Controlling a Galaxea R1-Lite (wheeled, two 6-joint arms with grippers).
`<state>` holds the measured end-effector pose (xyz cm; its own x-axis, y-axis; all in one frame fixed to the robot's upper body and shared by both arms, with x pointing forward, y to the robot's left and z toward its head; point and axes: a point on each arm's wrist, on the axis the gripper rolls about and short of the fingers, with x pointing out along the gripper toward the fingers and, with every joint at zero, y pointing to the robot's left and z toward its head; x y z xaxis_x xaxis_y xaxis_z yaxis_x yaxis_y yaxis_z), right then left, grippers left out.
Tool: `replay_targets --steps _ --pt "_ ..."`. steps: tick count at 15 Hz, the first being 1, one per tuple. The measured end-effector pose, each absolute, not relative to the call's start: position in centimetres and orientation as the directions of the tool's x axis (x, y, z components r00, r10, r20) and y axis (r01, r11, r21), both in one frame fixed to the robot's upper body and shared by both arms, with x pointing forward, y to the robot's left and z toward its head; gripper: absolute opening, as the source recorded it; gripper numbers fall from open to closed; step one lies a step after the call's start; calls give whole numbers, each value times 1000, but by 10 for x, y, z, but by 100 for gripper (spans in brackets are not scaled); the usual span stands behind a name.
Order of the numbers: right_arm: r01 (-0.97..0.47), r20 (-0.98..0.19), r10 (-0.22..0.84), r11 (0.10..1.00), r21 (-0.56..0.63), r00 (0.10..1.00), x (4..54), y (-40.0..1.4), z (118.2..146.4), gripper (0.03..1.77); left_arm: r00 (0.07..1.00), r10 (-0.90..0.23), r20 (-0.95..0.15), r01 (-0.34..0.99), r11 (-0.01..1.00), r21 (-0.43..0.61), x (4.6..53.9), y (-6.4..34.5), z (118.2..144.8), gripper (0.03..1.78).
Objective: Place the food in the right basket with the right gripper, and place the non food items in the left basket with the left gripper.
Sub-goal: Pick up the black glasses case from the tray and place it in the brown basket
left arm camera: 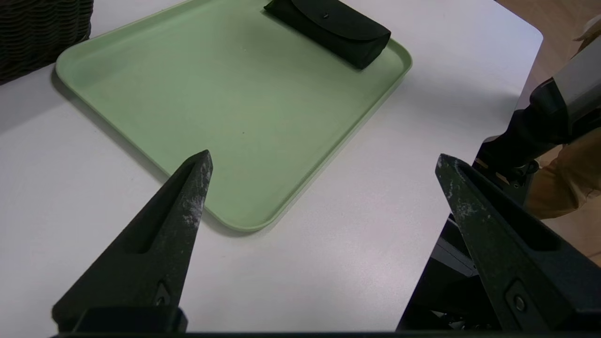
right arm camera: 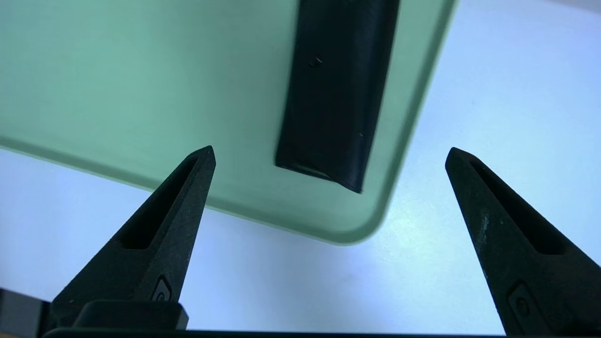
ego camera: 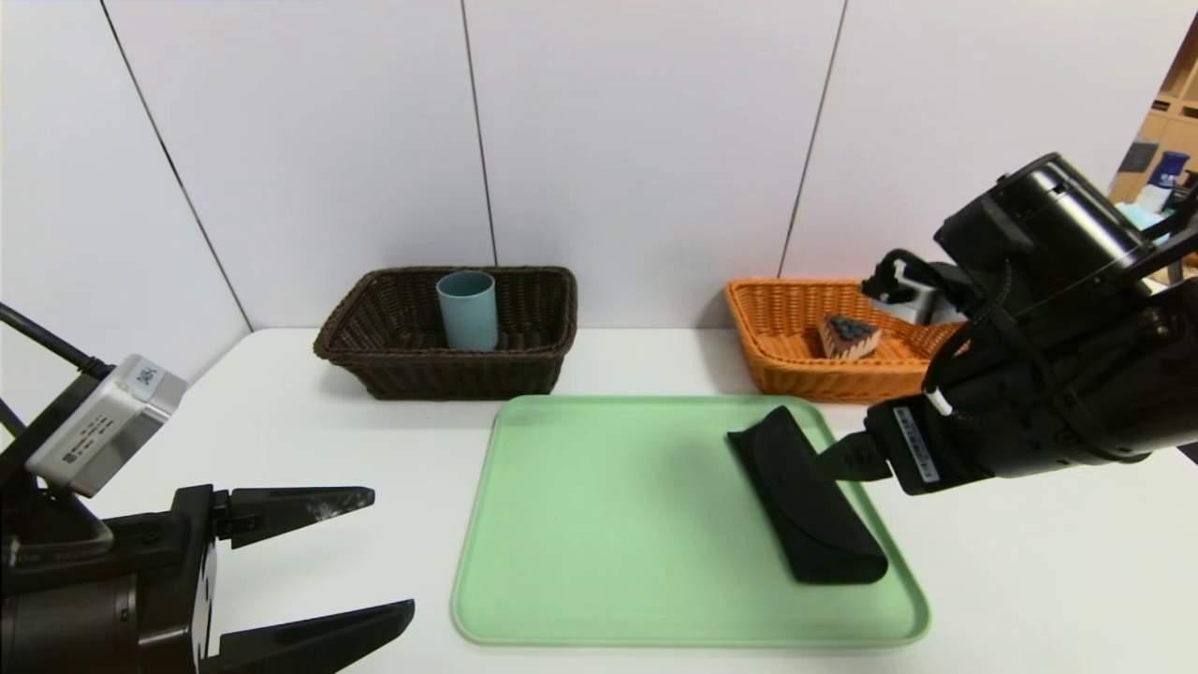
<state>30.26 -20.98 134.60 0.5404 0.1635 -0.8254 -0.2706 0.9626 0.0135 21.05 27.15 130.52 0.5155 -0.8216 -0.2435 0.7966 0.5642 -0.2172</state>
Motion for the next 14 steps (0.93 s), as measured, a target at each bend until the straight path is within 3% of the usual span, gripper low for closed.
replay_targets --steps 3,7,14 --pt "-273 -867 63 958 -87 495 308 -205 1320 169 516 -822 -242 797 564 -216 210 272 1305 169" --pt "-287 -888 39 952 -106 457 320 -195 1302 169 509 -823 -253 798 561 -220 211 271 1303 169" --pt "-292 -900 24 949 -116 435 341 -178 1278 169 529 -731 -431 780 619 -92 225 268 1281 169"
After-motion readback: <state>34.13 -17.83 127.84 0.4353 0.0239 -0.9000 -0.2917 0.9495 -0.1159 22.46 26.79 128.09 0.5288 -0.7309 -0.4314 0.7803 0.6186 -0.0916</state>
